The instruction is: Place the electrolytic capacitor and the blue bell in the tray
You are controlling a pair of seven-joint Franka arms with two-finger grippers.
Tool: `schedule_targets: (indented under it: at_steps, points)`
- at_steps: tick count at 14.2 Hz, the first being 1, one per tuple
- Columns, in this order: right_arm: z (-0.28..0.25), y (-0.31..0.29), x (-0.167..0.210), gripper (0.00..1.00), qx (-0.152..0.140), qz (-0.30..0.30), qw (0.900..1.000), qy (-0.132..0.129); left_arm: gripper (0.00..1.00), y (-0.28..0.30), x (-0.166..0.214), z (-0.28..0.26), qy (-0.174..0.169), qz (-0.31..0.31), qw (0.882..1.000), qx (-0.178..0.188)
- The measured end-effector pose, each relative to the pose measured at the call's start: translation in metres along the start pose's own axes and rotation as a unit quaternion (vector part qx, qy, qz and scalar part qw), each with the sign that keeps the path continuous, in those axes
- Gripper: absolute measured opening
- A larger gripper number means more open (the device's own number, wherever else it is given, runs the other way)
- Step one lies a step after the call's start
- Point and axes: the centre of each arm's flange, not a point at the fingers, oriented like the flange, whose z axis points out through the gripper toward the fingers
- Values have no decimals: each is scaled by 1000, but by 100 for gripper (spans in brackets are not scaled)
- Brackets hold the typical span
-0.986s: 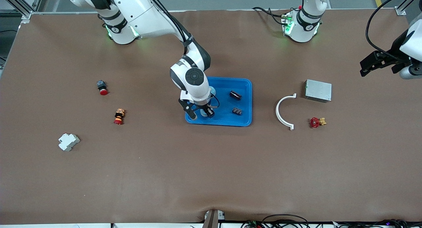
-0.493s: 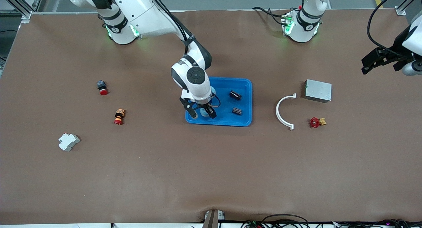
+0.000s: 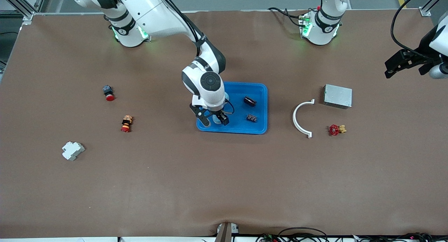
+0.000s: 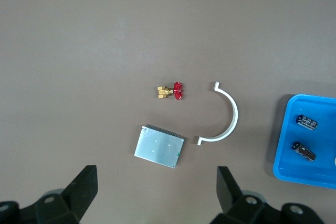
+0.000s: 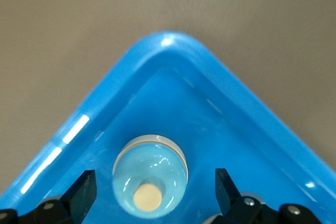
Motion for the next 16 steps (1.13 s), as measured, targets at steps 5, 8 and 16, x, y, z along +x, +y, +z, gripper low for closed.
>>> schedule_targets:
  at_steps: [5, 8, 16]
  points:
    - [-95, 11, 79, 100, -33, -71, 997, -10, 100, 1, 0, 0, 0, 0, 1000, 0]
    - [-130, 32, 149, 100, -52, -135, 989, -23, 100, 1, 0, 0, 0, 1, 1000, 0]
    - [-197, 124, 335, 100, -40, -329, 943, -36, 100, 1, 2, 4, -4, 0, 1000, 0]
